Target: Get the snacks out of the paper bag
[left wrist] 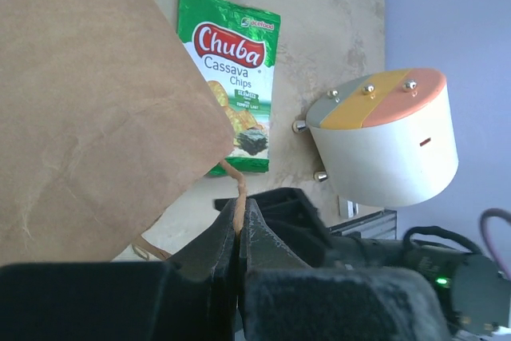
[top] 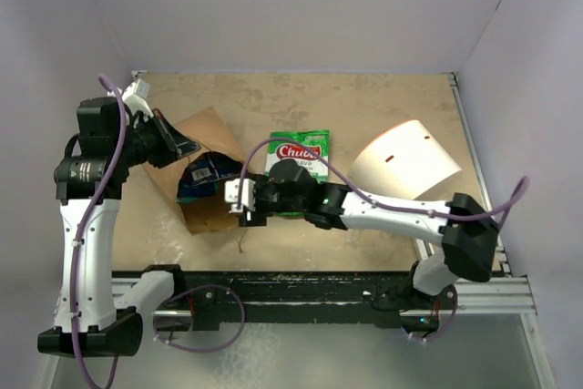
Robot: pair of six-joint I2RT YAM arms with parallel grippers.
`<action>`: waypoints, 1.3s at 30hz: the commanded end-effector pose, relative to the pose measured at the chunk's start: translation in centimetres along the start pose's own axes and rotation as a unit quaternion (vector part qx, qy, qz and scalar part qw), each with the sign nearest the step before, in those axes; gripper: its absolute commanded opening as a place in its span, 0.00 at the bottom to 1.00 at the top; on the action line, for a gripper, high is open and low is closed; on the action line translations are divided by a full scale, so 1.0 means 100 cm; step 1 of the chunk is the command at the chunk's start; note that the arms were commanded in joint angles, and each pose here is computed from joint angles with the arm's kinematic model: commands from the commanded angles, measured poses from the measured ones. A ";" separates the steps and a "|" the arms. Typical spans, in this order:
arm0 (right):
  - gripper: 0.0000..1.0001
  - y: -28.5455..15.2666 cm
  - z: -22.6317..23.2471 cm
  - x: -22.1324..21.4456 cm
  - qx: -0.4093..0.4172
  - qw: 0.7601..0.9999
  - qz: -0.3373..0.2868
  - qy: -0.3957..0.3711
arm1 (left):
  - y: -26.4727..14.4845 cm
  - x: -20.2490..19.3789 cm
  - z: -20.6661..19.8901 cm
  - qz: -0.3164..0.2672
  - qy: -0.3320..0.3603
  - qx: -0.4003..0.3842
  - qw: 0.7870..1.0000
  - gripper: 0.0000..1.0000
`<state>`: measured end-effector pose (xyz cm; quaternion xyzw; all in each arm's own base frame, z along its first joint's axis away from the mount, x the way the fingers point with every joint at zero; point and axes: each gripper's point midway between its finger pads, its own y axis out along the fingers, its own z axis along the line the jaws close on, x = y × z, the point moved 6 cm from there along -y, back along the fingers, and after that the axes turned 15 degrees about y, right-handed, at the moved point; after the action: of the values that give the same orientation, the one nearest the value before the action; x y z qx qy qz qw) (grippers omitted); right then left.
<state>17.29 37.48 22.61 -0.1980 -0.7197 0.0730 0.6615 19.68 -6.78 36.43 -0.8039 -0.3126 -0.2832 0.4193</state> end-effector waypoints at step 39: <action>0.56 0.172 -0.119 -0.019 -0.208 0.944 0.001 -0.254 | -0.018 0.014 -0.008 0.060 0.000 0.033 0.998 0.00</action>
<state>31.19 49.75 12.22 -0.3253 -0.8576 0.0322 0.3971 19.32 -6.24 37.53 -0.8122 -0.2692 -0.2253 0.4660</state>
